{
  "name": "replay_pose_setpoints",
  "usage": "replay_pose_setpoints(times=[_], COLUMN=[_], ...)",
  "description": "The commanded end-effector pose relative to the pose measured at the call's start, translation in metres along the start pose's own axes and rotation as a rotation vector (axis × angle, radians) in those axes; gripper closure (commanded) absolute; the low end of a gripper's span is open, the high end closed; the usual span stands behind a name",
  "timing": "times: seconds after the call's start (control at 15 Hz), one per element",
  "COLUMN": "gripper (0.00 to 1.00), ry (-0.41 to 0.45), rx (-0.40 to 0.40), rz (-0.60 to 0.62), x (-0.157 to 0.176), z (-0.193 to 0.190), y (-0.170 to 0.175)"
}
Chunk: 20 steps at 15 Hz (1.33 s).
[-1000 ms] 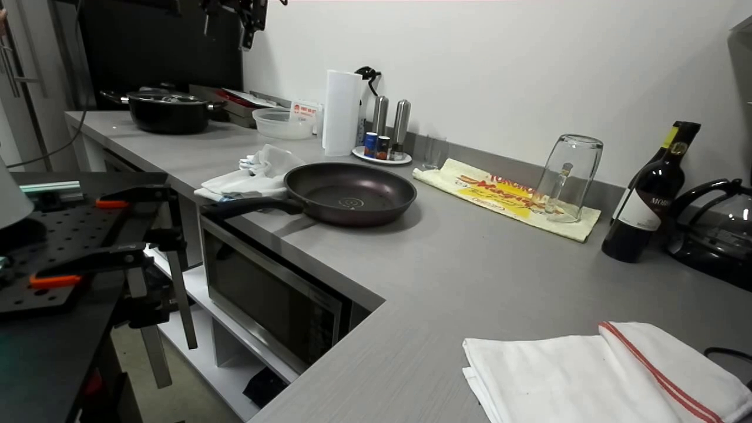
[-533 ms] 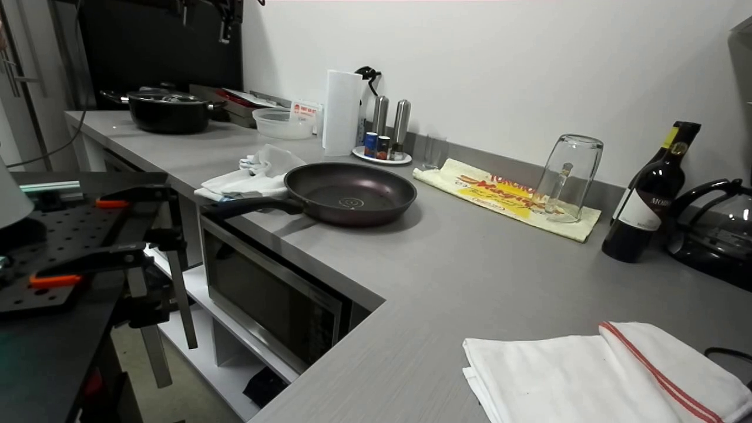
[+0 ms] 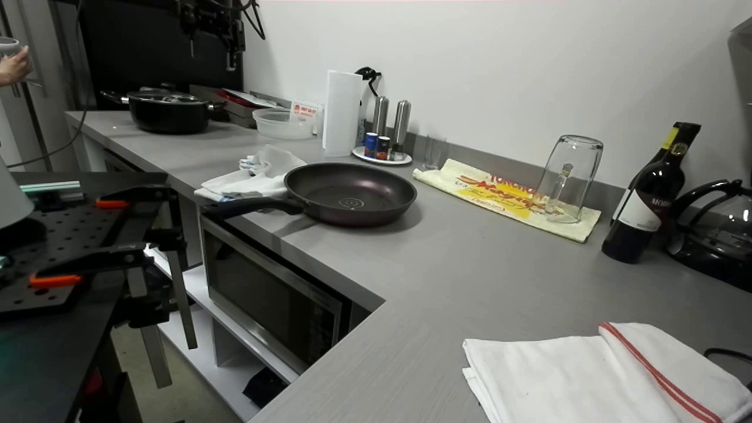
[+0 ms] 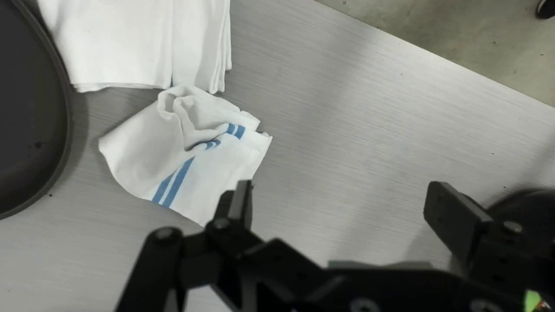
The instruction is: Wipe the pan with a dish cloth
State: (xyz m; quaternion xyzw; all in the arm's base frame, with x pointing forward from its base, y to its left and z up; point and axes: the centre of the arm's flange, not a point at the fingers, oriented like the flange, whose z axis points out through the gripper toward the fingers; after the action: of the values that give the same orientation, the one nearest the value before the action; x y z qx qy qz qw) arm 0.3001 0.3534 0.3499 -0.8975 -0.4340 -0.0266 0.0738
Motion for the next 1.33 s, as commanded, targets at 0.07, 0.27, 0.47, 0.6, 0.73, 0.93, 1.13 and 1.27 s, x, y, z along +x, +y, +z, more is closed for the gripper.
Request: replay_pose_setpoints(times=[0.07, 0.27, 0.47, 0.6, 0.73, 0.93, 1.13, 1.27], gripper=[0.0, 0.0, 0.0, 0.0, 0.0, 0.0, 0.0, 0.0], ry=[0.023, 0.004, -0.007, -0.007, -0.005, -0.001, -0.002, 0.012], rx=[-0.004, 0.002, 0.008, 0.009, 0.009, -0.014, -0.004, 0.007], rz=[-0.006, 0.005, 0.026, 0.027, 0.026, 0.135, 0.241, 0.288], x=[0.012, 0.016, 0.007, 0.008, 0.009, -0.005, -0.006, 0.002], z=[0.041, 0.052, 0.052, 0.052, 0.051, 0.057, 0.07, 0.076], y=[0.017, 0.029, 0.027, 0.028, 0.028, 0.051, 0.079, 0.094])
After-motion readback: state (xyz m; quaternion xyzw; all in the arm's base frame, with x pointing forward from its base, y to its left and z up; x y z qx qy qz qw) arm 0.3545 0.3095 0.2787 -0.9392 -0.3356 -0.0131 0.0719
